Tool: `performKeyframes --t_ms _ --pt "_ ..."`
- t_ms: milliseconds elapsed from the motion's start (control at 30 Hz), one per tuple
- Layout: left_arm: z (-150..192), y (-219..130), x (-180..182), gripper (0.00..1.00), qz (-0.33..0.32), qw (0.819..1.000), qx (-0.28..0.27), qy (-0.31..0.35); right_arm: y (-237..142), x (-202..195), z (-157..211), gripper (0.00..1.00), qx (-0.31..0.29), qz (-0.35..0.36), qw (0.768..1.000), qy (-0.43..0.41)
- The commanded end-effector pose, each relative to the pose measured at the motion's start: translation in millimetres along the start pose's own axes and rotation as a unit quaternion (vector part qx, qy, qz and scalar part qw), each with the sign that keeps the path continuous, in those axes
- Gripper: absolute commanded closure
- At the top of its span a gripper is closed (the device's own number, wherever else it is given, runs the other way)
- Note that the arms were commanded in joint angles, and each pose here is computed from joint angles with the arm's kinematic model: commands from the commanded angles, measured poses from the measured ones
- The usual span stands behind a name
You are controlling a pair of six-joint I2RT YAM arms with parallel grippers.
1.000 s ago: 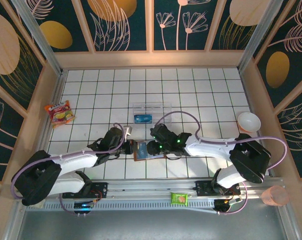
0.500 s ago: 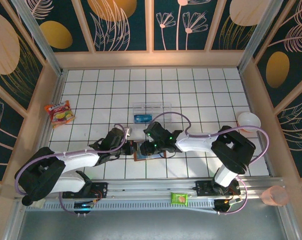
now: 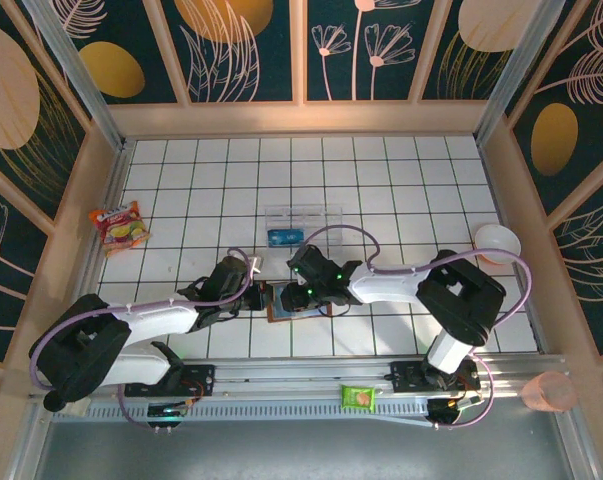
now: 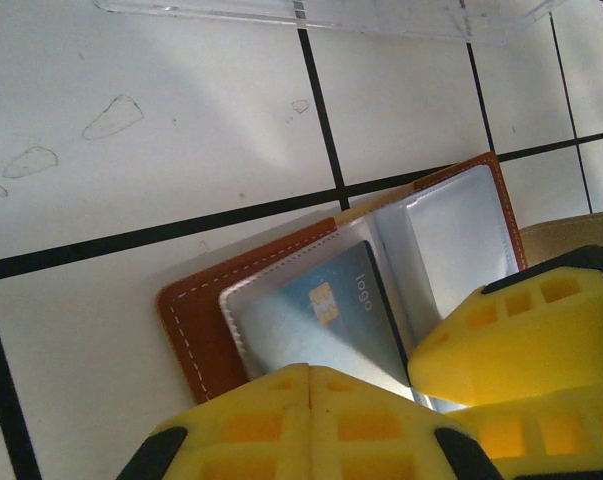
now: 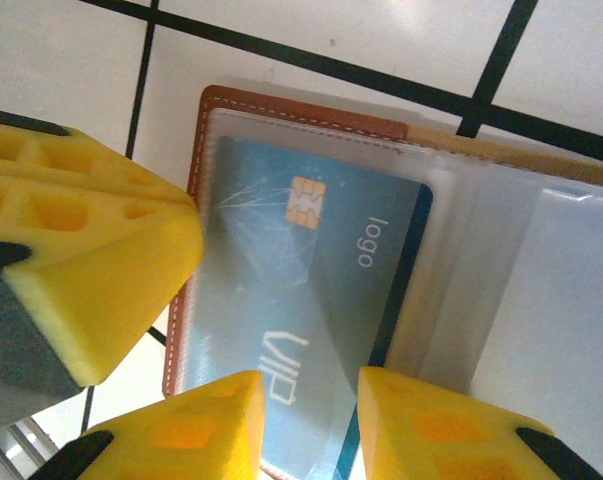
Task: Take the credit cards out of the card holder
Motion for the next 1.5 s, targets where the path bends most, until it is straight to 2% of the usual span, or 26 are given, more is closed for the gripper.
performKeyframes --t_ms 0,233,500,633,767,933,1467 --pt "2 0 0 1.0 0.006 1.0 -0.001 0.003 4 2 -4 0.69 -0.011 0.01 1.0 0.005" --pt "1 -4 -1 1.0 0.005 1.0 -0.006 0.003 0 8 4 0.69 -0.055 0.089 0.994 0.006" --pt "-5 -8 -6 1.0 0.007 1.0 -0.012 0.01 -12 17 6 0.68 -0.105 0.127 0.986 0.007" --pt "-6 -8 -8 1.0 0.018 1.0 -0.01 0.009 -15 18 5 0.67 -0.112 0.126 0.986 0.004" --pt "-6 -9 -8 1.0 0.011 1.0 -0.012 0.009 -21 33 5 0.68 -0.094 0.042 0.994 -0.029" --pt "-3 -11 -5 0.99 0.004 1.0 -0.016 0.004 -13 28 2 0.68 -0.07 0.029 0.997 -0.018" --pt "-3 -11 -4 1.0 0.001 1.0 -0.016 0.005 2 12 5 0.68 -0.052 0.055 0.997 0.0"
Point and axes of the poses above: each hand's point on the last joint's axis, 136 mm out from that joint toward the fingers, its own y axis out along the fingers, its own x axis along the line the jaws close on, z = x × y, the point moved 10 cm from there along -y, back along the fingers, and after that the axes turned 9 degrees about y, right-handed, at the moved point
